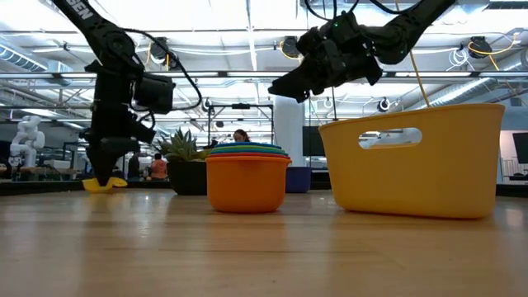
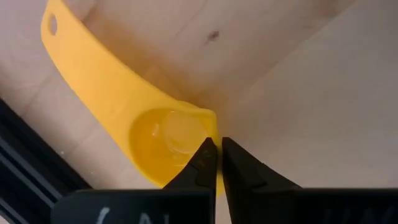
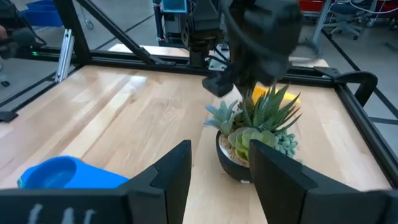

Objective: Nest measuring cups in basket
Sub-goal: Stack the yellow measuring cup on the light blue measuring cups

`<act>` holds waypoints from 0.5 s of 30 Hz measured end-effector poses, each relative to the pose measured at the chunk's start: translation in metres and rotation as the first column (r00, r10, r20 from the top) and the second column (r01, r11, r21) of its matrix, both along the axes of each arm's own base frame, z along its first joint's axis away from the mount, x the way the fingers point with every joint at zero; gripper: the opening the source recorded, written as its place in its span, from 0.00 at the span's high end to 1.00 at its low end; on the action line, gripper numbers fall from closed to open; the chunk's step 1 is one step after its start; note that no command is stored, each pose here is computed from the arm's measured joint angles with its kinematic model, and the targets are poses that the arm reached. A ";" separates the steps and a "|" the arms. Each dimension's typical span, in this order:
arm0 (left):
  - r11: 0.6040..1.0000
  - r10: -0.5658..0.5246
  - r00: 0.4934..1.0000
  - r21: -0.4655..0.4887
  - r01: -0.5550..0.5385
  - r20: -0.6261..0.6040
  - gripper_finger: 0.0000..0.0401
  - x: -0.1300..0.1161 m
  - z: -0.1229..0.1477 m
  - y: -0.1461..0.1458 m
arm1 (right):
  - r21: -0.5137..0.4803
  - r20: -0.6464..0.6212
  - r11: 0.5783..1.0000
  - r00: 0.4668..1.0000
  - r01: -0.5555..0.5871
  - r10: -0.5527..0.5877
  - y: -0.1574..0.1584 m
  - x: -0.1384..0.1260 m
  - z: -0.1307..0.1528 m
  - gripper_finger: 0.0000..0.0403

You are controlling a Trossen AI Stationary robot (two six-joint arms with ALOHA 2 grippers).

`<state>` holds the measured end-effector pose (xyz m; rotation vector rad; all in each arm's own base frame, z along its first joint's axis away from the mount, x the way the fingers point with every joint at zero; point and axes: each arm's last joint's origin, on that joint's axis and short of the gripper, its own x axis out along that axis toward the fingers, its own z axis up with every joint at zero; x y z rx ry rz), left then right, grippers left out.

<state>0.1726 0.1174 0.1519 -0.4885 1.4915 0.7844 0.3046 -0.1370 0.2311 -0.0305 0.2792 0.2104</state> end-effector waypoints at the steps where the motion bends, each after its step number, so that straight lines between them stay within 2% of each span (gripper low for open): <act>1: 1.000 0.005 1.000 0.008 -0.005 0.013 0.98 0.000 0.003 -0.002 | -0.001 0.002 1.000 1.000 0.001 -0.001 0.000 -0.001 -0.002 0.62; 7: 0.995 0.055 0.985 0.073 -0.068 0.163 0.98 0.003 0.029 -0.020 | -0.019 0.016 0.999 0.999 0.031 -0.031 0.000 -0.002 -0.005 0.62; 11: 0.987 0.086 0.941 0.097 -0.124 0.326 0.98 0.010 0.058 -0.038 | -0.032 0.038 0.999 0.999 0.033 -0.032 -0.001 -0.002 -0.003 0.62; 15: 0.986 0.104 0.903 0.072 -0.147 0.417 0.98 0.024 0.084 -0.060 | -0.056 0.070 0.998 0.997 0.038 -0.034 -0.003 -0.002 0.000 0.62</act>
